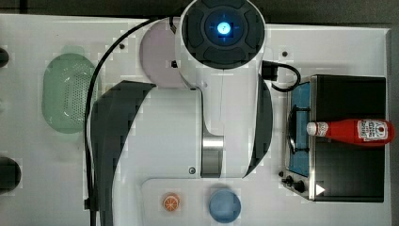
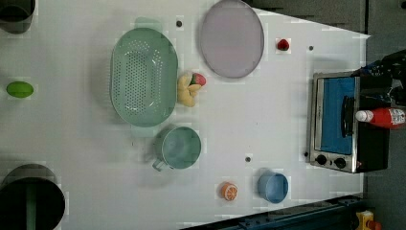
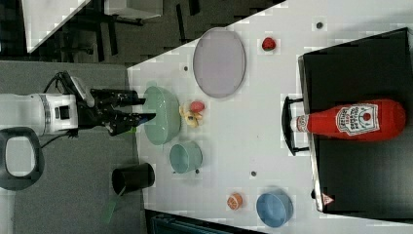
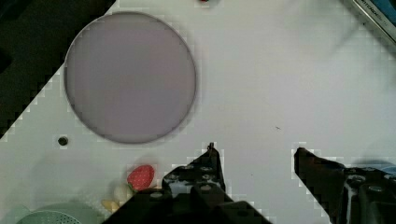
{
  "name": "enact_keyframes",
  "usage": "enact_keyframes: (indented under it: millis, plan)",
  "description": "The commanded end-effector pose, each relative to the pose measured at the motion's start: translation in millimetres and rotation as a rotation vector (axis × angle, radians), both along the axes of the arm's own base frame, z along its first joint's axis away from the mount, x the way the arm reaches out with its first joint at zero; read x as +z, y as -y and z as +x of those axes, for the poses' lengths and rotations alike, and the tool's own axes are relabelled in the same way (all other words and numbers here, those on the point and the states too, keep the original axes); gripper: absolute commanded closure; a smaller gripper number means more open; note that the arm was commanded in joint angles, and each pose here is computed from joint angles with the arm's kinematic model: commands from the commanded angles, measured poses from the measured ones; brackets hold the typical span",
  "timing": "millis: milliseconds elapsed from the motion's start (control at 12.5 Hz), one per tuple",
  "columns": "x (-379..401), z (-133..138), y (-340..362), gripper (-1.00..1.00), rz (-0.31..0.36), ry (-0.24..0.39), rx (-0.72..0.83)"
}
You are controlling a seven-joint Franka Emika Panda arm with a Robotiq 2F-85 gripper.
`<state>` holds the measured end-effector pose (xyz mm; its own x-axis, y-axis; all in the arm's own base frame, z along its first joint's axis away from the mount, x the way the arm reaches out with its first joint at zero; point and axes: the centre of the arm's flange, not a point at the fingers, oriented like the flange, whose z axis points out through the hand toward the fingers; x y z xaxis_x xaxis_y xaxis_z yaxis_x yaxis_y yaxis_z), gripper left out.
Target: Pick Ketchup from oven and place it on table.
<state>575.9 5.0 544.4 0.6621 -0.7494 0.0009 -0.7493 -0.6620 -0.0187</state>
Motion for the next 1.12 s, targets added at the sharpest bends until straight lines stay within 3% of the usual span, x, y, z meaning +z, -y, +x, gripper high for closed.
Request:
enact_keyframes:
  millis: [80, 160, 720, 1120]
  plan:
    - [52.3, -62.6, 62.1, -0.49, -0.022, -0.011, -0.071]
    - [49.5, -62.2, 70.2, -1.00, -0.020, -0.016, -0.086]
    - [-0.5, -65.3, 198.6, -1.00, 0.001, -0.076, -0.317]
    - [-35.6, -74.5, 301.1, -1.00, -0.046, -0.001, -0.497]
